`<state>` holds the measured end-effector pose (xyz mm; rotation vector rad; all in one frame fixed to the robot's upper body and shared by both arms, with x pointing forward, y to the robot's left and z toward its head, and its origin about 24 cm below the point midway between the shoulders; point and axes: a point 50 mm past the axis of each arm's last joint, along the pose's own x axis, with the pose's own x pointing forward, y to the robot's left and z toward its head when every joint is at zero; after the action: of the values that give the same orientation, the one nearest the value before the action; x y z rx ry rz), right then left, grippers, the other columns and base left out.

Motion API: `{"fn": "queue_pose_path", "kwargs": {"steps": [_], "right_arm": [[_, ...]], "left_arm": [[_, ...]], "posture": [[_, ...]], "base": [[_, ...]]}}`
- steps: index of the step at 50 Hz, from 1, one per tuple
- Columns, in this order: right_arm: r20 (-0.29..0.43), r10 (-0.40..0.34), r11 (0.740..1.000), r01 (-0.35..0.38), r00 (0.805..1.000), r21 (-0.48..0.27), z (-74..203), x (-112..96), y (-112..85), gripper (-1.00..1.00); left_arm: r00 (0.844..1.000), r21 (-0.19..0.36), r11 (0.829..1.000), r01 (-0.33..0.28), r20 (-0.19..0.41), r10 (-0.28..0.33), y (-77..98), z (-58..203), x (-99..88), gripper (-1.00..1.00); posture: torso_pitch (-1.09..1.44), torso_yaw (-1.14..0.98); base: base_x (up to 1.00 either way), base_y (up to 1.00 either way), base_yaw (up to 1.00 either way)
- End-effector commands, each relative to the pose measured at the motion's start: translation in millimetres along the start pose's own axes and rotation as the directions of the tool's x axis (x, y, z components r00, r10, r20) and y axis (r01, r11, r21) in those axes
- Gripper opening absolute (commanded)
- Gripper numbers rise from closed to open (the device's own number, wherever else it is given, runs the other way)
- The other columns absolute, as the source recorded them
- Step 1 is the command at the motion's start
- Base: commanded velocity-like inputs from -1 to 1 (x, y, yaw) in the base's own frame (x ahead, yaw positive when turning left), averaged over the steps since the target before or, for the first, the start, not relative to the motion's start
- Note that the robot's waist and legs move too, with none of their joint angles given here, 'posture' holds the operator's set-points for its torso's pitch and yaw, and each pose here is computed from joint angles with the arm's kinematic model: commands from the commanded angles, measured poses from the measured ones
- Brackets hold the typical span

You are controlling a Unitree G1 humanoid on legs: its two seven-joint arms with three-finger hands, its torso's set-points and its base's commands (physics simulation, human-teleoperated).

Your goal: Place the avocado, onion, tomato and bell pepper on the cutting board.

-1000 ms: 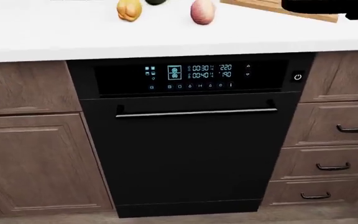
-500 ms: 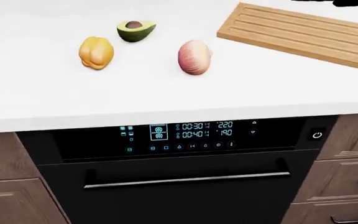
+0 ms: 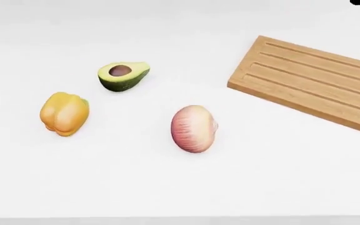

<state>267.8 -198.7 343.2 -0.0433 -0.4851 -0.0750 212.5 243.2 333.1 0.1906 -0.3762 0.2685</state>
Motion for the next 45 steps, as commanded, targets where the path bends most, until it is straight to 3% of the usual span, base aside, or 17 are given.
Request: {"fn": "queue_pose_path", "kwargs": {"steps": [1,4,25,45], "right_arm": [[0.07,-0.034,0.999,0.034,0.997,0.004,13.4,-1.1,-5.4,1.0],[0.06,-0.056,0.998,0.055,0.997,0.029,12.9,-0.8,-8.1,1.0],[0.053,-0.052,0.999,0.052,0.997,0.003,10.6,0.6,-6.8,1.0],[0.062,-0.053,0.998,0.055,0.997,-0.028,8.3,0.6,-5.7,1.0]], "left_arm": [[0.998,-0.01,1.0,-0.007,0.058,0.007,1.9,9.8,-1.8,1.0],[0.998,-0.008,1.0,-0.01,0.06,0.01,3.2,10.3,-2.3,1.0],[0.998,-0.007,1.0,-0.019,0.059,0.019,6.7,9.5,-2.5,1.0],[0.998,-0.006,1.0,-0.027,0.058,0.027,8.4,10.5,-2.4,1.0]], "posture": [[0.0,0.0],[0.0,0.0],[0.0,0.0],[0.0,0.0]], "base": [[0.0,-0.12,0.0],[0.0,-0.1,0.0],[-0.08,-0.38,0.0],[-0.21,-0.04,0.0]]}}
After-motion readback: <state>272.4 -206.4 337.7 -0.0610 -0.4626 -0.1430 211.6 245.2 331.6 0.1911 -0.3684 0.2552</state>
